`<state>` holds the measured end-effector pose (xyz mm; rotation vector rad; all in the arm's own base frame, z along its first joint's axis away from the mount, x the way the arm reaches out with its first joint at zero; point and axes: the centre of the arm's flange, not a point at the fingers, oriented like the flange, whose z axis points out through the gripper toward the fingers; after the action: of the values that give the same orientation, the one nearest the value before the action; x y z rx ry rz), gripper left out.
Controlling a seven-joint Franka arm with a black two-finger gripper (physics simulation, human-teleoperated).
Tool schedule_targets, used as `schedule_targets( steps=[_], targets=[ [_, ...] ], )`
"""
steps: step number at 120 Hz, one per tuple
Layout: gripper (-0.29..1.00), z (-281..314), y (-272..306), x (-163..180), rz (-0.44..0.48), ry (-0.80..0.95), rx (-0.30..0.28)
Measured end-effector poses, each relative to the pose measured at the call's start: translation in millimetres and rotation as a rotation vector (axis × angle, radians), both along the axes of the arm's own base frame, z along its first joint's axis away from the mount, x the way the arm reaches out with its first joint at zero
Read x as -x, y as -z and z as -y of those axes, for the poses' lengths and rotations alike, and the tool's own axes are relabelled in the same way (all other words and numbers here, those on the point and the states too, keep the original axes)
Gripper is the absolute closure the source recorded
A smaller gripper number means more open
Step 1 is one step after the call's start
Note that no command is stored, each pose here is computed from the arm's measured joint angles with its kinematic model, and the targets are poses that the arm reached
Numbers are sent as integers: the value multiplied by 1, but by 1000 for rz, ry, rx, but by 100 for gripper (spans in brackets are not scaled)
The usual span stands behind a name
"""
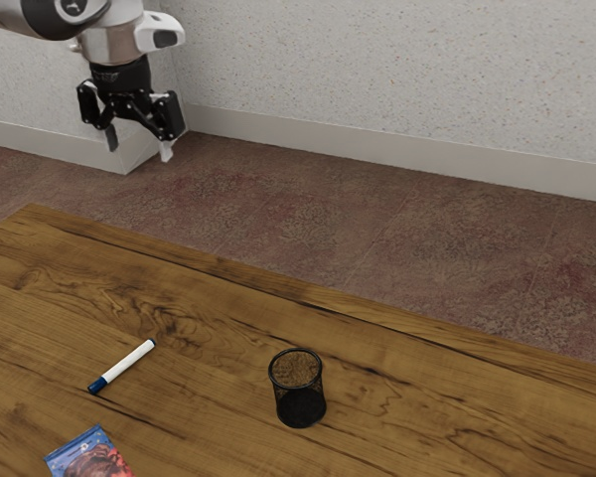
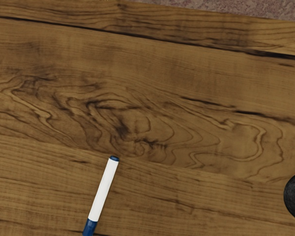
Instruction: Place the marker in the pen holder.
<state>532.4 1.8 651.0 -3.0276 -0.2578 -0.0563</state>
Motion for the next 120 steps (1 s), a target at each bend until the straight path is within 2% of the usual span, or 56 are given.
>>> schedule_targets(
  steps=[25, 41, 59, 74, 96, 120],
  targets=[
    [0, -26, 8, 0, -6, -50, 3],
    [0, -47, 91, -4, -100, -75, 4],
    [0, -63, 211, -7, -270, -94, 18],
    [0, -54, 274, -12, -327, -63, 33],
    [0, -68, 334, -8, -370, -49, 66],
    [0, -79, 363, 12, -397, -4, 85]
  ],
)
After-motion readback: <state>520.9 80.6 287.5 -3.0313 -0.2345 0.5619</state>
